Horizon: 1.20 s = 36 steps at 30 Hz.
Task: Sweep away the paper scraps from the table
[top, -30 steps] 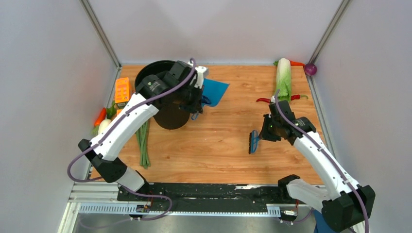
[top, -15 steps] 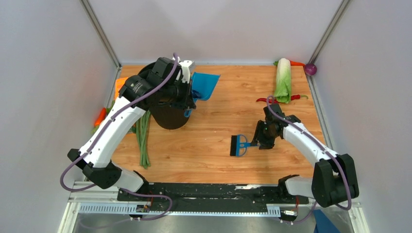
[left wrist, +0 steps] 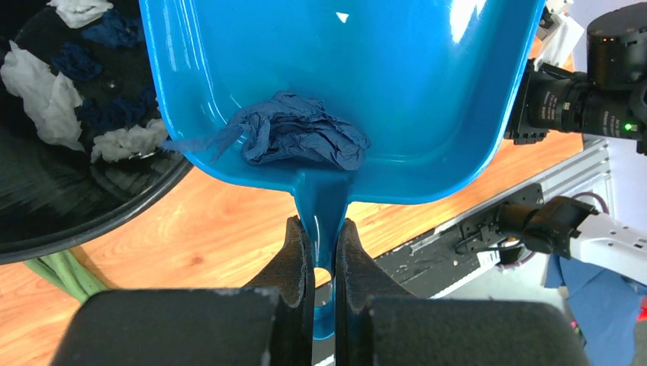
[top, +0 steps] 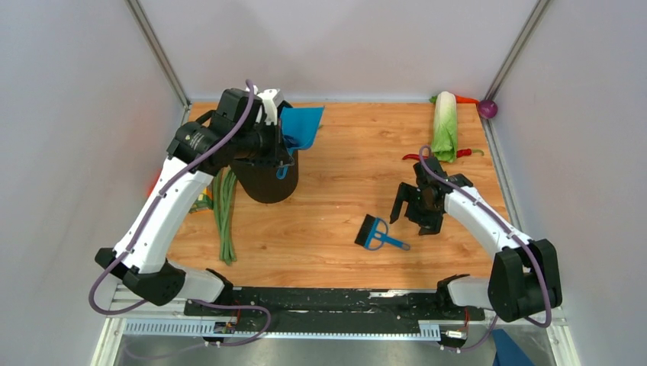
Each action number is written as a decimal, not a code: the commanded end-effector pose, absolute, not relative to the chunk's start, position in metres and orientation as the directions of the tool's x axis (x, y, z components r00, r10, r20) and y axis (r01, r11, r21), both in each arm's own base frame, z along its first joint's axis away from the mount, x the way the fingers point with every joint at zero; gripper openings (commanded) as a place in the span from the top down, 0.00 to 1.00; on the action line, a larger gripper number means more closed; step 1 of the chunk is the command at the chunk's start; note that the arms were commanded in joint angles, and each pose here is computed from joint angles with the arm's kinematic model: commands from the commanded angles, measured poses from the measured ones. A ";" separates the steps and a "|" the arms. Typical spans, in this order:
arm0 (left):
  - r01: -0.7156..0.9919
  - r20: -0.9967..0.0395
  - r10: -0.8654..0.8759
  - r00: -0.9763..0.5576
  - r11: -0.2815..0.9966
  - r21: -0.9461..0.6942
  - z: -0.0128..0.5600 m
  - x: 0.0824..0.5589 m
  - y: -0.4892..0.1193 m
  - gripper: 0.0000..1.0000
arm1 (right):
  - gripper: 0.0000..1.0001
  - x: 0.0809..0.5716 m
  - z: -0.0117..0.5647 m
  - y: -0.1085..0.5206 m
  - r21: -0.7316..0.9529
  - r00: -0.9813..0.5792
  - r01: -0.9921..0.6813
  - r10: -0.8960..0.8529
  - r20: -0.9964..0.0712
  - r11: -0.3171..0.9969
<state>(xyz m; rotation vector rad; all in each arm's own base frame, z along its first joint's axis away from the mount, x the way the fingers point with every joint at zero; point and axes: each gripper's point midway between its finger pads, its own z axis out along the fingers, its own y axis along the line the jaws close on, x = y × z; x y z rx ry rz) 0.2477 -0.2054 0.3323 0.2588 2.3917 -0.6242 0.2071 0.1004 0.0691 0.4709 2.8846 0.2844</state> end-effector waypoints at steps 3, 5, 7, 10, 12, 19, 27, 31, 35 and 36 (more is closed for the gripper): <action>0.304 -0.664 -0.077 -0.743 0.846 -0.438 0.355 0.262 -0.202 1.00 | 0.06 0.220 0.095 0.106 0.258 -0.922 0.260 0.319 -0.219 0.930; 0.262 -0.657 -0.125 -0.743 0.849 -0.459 0.356 0.267 -0.196 1.00 | 0.06 0.221 0.100 0.106 0.265 -0.919 0.260 0.323 -0.228 0.928; 0.238 -0.650 -0.172 -0.740 0.836 -0.494 0.359 0.270 -0.193 1.00 | 0.06 0.222 0.104 0.106 0.268 -0.915 0.258 0.324 -0.242 0.928; 0.209 -0.639 -0.237 -0.731 0.815 -0.540 0.365 0.276 -0.190 1.00 | 0.06 0.224 0.109 0.107 0.280 -0.911 0.251 0.323 -0.255 0.927; 0.193 -0.626 -0.300 -0.719 0.780 -0.596 0.373 0.279 -0.188 1.00 | 0.06 0.225 0.111 0.109 0.289 -0.912 0.247 0.323 -0.252 0.925; 0.132 -0.477 -0.466 -0.745 0.598 -0.790 0.361 0.294 -0.188 1.00 | 0.05 0.231 0.118 0.112 0.305 -0.907 0.237 0.323 -0.272 0.922; 0.143 -0.437 -0.545 -0.716 0.498 -0.856 0.371 0.304 -0.183 1.00 | 0.05 0.226 0.113 0.115 0.317 -0.921 0.217 0.302 -0.248 0.923; 0.152 -0.303 -0.646 -0.701 0.279 -0.948 0.370 0.307 -0.178 1.00 | 0.05 0.223 0.113 0.116 0.326 -0.925 0.201 0.289 -0.247 0.924; 0.170 -0.165 -0.720 -0.674 0.067 -0.983 0.380 0.307 -0.164 1.00 | 0.05 0.225 0.115 0.117 0.328 -0.929 0.176 0.267 -0.257 0.928; 0.198 -0.169 -0.726 -0.666 0.047 -0.979 0.386 0.307 -0.162 1.00 | 0.05 0.226 0.116 0.117 0.327 -0.930 0.170 0.261 -0.260 0.929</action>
